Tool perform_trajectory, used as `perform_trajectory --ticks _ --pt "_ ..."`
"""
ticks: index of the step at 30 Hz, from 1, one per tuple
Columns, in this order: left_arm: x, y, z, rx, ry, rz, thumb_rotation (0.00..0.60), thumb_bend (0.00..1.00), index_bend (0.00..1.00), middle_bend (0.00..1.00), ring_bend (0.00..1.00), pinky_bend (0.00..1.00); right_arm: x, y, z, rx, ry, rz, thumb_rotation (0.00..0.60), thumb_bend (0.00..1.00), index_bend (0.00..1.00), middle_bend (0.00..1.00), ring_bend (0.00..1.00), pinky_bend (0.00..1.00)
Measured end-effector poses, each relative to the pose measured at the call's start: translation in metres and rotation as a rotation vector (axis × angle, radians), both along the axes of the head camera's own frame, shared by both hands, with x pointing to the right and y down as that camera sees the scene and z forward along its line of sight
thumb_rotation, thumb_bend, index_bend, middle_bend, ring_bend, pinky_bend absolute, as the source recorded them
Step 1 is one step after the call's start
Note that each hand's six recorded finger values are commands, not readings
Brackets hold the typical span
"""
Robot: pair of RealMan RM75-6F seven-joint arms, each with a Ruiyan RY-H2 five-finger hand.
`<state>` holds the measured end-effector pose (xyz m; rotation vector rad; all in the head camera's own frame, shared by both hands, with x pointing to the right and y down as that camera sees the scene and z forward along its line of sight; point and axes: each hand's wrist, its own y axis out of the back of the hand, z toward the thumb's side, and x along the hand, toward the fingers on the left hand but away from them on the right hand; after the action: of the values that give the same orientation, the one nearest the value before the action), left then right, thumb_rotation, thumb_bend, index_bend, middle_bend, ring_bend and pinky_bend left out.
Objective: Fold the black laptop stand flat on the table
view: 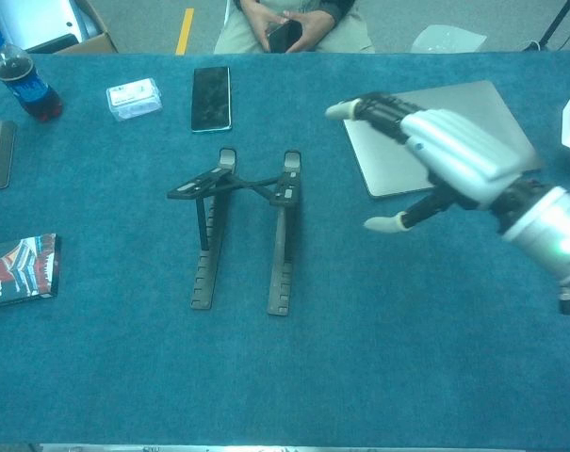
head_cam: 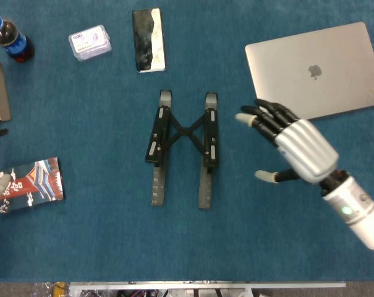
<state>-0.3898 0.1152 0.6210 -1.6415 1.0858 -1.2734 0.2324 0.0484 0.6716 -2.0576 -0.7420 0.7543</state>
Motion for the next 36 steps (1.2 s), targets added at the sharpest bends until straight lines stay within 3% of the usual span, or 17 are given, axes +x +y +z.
perform_trajectory --ticks 11,22,29,36 --pt "-0.008 -0.001 0.006 -0.009 0.005 -0.011 0.600 0.28 0.18 0.15 0.12 0.11 -0.050 -0.001 0.030 0.024 -0.016 -0.054 0.600 0.00 0.13 0.12 0.00 0.14" --pt "-0.015 -0.001 0.009 -0.011 0.015 -0.020 0.600 0.28 0.18 0.15 0.12 0.11 -0.080 -0.009 0.050 0.126 0.002 -0.103 0.600 0.00 0.13 0.12 0.00 0.14" --pt "-0.020 -0.002 0.009 -0.008 0.019 -0.027 0.600 0.28 0.18 0.15 0.12 0.11 -0.091 -0.022 0.057 0.245 0.013 -0.111 0.600 0.00 0.13 0.12 0.00 0.14" --pt "-0.023 -0.002 0.007 -0.001 0.018 -0.030 0.600 0.28 0.18 0.15 0.12 0.11 -0.103 -0.045 0.045 0.357 -0.015 -0.094 0.600 0.00 0.13 0.12 0.00 0.14"
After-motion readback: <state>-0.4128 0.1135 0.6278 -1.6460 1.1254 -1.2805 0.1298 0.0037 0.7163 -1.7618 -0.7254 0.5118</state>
